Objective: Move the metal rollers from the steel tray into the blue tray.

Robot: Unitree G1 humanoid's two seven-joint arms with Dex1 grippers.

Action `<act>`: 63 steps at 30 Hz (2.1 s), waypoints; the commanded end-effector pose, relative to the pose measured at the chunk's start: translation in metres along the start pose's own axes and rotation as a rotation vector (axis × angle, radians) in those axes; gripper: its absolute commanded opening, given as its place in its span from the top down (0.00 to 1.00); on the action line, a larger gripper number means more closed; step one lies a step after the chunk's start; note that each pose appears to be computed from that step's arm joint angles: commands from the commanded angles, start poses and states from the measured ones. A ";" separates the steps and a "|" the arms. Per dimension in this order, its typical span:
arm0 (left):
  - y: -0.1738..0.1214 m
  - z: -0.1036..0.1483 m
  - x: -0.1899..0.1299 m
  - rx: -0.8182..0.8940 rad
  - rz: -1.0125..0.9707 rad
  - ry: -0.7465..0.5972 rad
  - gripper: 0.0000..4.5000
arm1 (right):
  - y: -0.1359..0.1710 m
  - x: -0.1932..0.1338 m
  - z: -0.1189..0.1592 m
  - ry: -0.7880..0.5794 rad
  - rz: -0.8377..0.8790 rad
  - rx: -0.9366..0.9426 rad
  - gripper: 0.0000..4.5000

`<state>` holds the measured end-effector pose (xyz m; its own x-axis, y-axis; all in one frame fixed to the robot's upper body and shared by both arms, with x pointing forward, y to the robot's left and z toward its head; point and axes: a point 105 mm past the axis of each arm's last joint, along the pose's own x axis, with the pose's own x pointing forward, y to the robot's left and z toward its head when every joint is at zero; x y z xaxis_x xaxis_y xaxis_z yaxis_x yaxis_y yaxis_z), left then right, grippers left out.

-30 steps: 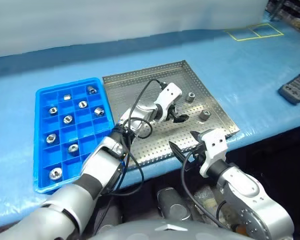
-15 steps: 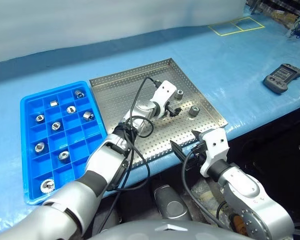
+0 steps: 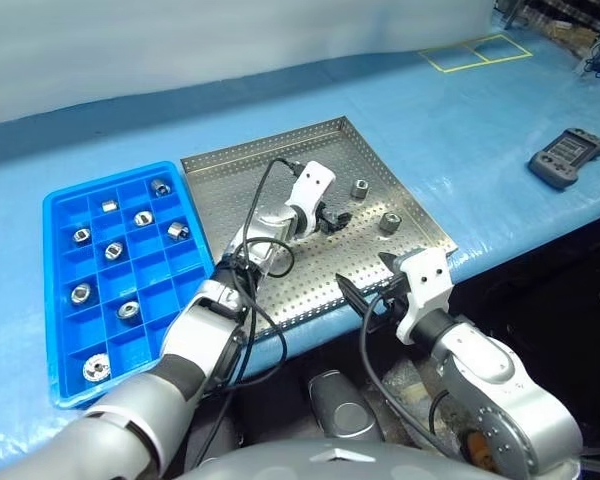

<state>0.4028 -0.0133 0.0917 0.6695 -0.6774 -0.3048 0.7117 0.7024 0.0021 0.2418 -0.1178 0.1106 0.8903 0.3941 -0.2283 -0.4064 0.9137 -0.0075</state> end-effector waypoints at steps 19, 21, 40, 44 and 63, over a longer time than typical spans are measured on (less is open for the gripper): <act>-0.007 -0.012 -0.134 -0.041 0.119 -0.323 0.00 | -0.055 0.097 0.008 0.046 -0.271 0.131 0.00; -0.016 -0.019 -0.136 -0.018 0.116 -0.310 0.00 | -0.057 0.102 0.004 0.063 -0.276 0.131 0.00; -0.046 -0.023 -0.141 -0.105 0.014 -0.340 0.00 | -0.067 0.113 -0.010 0.102 -0.288 0.122 0.62; -0.026 -0.014 -0.152 -0.096 0.155 -0.396 0.00 | -0.047 0.124 0.018 0.052 -0.200 0.066 0.62; -0.006 -0.030 -0.233 -0.143 0.592 -0.422 0.00 | 0.107 0.174 0.071 -0.028 0.353 -0.084 0.62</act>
<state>0.2402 0.1480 0.1143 0.9818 -0.1889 0.0216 0.1901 0.9772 -0.0948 0.3675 0.0467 0.1221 0.7035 0.6598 -0.2641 -0.6812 0.7320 0.0144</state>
